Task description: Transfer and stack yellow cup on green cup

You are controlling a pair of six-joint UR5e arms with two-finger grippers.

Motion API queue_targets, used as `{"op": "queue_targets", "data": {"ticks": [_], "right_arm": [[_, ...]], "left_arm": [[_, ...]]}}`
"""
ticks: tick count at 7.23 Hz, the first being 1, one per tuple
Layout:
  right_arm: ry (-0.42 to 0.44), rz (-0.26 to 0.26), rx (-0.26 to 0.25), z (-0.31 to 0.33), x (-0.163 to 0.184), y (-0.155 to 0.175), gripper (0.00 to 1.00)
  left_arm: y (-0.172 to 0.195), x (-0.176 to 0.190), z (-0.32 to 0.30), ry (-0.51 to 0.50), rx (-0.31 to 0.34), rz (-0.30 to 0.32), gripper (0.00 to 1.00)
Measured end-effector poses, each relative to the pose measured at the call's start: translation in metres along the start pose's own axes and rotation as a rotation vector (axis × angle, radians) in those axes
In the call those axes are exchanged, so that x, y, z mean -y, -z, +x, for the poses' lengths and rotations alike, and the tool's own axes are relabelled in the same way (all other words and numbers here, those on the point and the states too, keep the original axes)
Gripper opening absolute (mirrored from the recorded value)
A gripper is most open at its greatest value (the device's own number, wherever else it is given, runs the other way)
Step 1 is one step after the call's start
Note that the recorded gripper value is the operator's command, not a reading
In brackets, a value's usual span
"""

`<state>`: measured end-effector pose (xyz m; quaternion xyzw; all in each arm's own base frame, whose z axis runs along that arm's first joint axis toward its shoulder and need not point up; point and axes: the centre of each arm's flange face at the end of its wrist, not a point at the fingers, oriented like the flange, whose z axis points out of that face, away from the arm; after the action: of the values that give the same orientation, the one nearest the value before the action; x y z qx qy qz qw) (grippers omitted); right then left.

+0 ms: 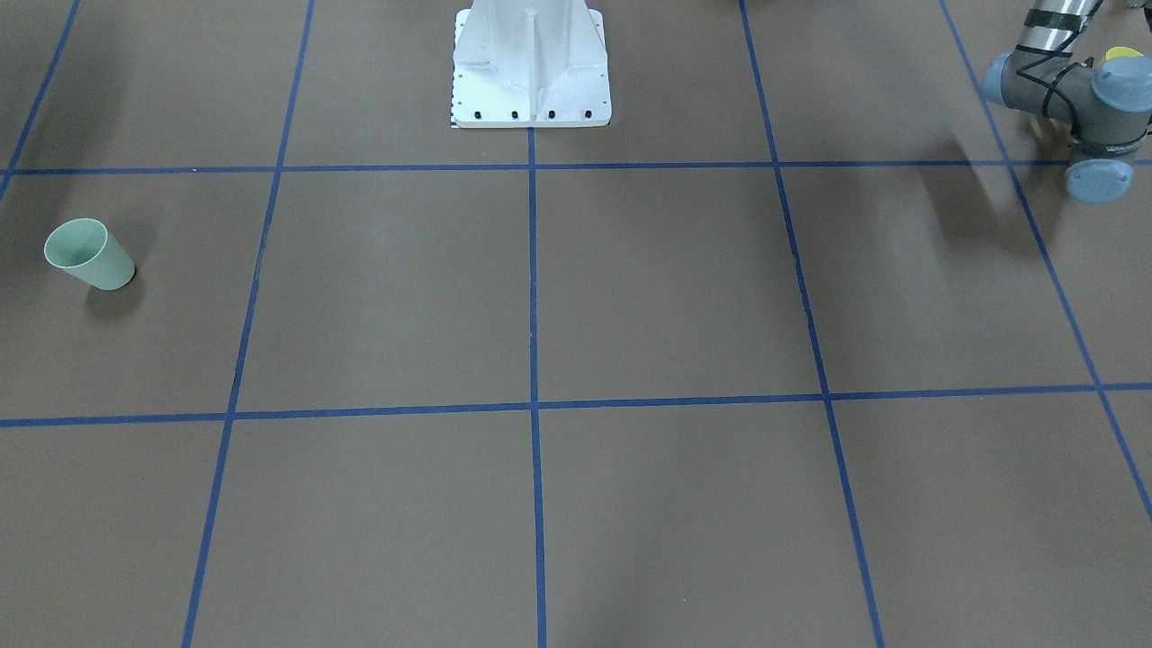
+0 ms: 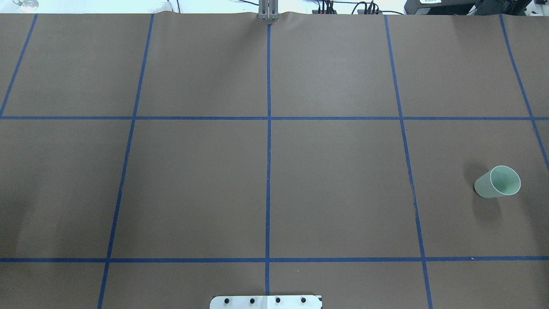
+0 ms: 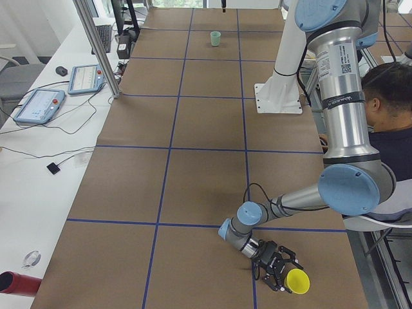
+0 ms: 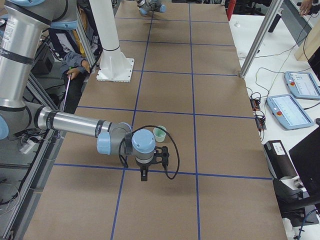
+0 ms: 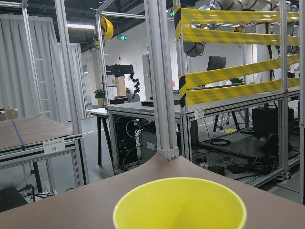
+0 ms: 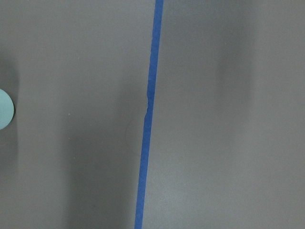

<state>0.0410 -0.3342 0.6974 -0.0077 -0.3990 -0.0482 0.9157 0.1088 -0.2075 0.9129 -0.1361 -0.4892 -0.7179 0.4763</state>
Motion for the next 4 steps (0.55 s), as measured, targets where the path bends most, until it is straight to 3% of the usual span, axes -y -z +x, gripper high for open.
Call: {"op": "queue_targets", "data": {"ticks": [1,2,3,4], "right_arm": [[0.000,0.000,0.000,0.0000,0.0000,0.0001,1.00],[0.000,0.000,0.000,0.0000,0.0000,0.0001,1.00],[0.000,0.000,0.000,-0.0001,0.0000,-0.0001,1.00],[0.000,-0.001,0.000,0.0000,0.0000,-0.0003,1.00]], "left_arm": [[-0.0020,-0.0005,0.0016,0.006,-0.001,-0.001,1.00],[-0.0047,-0.0016,0.0039,0.019,-0.004,-0.004,0.82],[-0.0078,-0.0026,0.0064,0.032,-0.007,-0.006,0.27],[-0.0099,-0.0031,0.0081,0.042,-0.009,-0.006,0.00]]}}
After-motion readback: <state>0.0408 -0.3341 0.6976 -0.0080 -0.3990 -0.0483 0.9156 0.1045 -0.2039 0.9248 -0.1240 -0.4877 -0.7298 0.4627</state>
